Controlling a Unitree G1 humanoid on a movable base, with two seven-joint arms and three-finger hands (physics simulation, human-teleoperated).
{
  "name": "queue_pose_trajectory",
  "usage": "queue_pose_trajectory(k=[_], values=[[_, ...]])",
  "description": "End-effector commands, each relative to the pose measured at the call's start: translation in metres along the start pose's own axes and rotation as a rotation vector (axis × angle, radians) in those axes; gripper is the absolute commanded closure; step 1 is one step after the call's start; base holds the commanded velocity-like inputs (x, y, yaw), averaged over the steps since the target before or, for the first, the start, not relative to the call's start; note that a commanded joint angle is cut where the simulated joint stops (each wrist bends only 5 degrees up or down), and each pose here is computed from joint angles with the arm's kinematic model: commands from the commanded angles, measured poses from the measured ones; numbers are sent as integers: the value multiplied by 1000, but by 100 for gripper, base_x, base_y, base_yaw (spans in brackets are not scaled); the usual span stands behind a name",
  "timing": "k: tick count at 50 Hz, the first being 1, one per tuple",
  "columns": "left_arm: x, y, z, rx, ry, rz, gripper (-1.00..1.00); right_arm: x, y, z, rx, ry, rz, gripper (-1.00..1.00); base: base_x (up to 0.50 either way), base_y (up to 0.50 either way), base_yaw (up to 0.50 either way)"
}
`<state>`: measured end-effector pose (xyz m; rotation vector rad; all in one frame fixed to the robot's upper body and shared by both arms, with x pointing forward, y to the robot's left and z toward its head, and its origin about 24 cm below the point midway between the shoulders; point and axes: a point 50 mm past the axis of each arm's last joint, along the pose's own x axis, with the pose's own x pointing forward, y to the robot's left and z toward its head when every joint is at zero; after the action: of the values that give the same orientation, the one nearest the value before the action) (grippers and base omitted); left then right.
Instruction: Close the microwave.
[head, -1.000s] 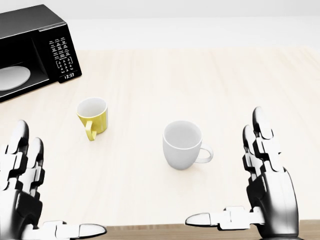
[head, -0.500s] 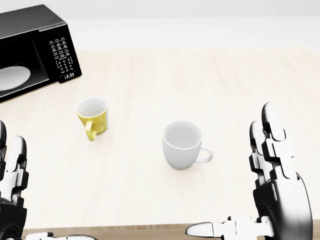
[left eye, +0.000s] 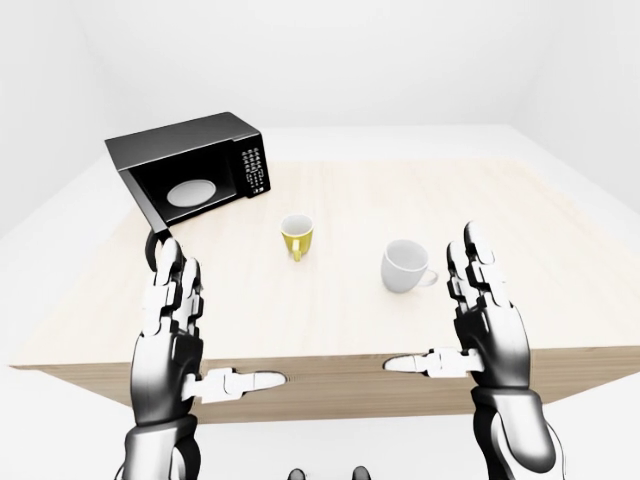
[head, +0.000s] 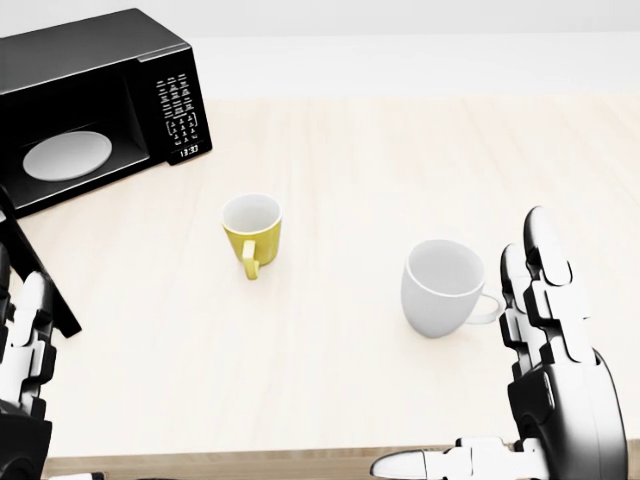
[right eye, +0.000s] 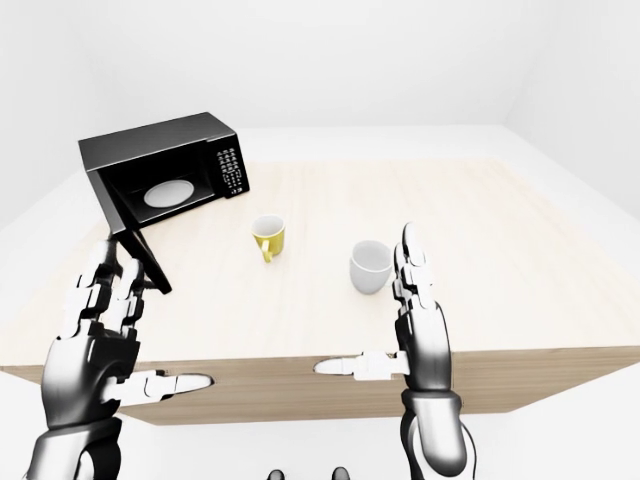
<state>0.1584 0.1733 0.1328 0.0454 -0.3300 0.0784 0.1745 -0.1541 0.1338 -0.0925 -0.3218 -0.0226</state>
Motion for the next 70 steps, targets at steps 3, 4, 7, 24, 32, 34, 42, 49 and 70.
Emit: queue_pose_trajectory(k=[3, 4, 7, 24, 32, 34, 42, 49, 70], values=[[-1, 0, 1, 1, -2, -4, -100, -1, 1, 0, -3, 3, 0, -100, 0, 50, 0], [-1, 0, 1, 1, 0, -3, -100, -1, 1, 0, -3, 4, 1, -100, 0, 50, 0], [0, 0, 1, 1, 1, -3, -100, -1, 1, -1, -5, 6, 0, -100, 0, 50, 0], [1, 1, 1, 0, 4, 1, -100, -1, 2, -1, -5, 8, 1, -100, 0, 50, 0], [0, 1, -1, 2, 5, 1, -100, -1, 1, -3, -3, 13, 1, -100, 0, 50, 0], [0, 1, -1, 2, 5, 3, -100, -1, 2, -3, -4, 15, 1, -100, 0, 50, 0], [1, 1, -1, 2, 6, 5, -100, -1, 2, -3, -5, 14, 1, -100, 0, 50, 0], [0, 1, -1, 4, 6, 4, -100, -1, 2, -3, -5, 16, 1, -100, 0, 50, 0], [1, 1, -1, 0, 4, 11, -100, -1, 3, -3, -11, 14, -1, -100, 0, 49, 0]])
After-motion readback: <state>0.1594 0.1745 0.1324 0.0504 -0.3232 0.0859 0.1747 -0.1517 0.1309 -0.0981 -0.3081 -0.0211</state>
